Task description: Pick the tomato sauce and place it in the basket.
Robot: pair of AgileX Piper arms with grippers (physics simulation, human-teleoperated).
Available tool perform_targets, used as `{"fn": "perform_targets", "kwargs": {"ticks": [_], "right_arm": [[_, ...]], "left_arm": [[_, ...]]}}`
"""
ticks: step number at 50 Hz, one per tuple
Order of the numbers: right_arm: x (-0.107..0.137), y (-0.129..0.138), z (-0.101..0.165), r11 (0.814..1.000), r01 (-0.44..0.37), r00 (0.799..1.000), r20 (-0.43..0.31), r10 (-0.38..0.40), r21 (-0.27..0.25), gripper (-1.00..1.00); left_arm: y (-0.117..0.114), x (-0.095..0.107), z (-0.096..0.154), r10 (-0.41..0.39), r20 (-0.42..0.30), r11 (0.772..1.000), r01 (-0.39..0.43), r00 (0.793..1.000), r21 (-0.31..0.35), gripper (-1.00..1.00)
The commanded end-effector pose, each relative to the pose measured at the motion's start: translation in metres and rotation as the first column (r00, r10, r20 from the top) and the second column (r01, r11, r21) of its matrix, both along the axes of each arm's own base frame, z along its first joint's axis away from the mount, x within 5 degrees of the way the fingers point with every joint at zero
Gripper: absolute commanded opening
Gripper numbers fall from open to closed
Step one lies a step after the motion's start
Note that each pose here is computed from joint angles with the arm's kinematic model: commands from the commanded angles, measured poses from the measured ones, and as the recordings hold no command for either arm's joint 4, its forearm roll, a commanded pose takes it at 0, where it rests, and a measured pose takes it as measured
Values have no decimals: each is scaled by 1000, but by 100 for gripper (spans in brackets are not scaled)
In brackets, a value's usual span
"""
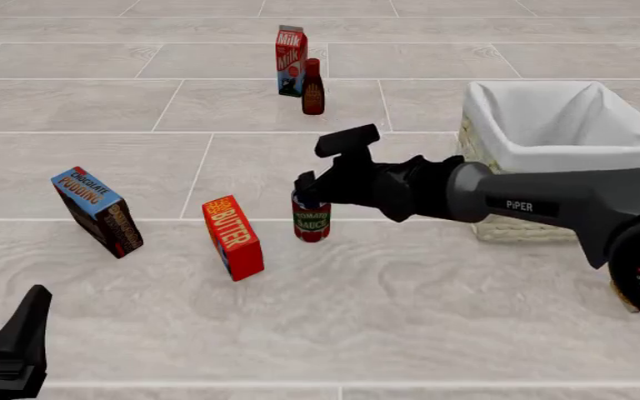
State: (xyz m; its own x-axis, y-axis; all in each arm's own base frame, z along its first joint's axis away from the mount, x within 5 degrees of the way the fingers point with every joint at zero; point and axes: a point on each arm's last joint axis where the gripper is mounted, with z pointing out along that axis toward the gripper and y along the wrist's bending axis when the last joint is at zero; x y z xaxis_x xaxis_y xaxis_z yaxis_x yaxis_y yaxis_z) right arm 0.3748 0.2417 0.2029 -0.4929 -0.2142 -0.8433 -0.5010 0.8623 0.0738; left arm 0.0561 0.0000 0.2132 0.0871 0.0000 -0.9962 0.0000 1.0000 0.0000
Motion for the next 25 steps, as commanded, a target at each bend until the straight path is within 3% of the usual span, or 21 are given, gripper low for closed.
{"fn": "perform_targets", "kwargs": {"ticks": [1,25], "right_arm": [[0,1,-3,1000,-4,1000,-5,4,-6,100],[0,6,-10,1000,-16,1000,-13,15,-15,100]], "left_arm": [[0,0,0,0,0,1000,0,1000,0,100],[0,0,0,0,0,1000,0,1000,0,100]]}}
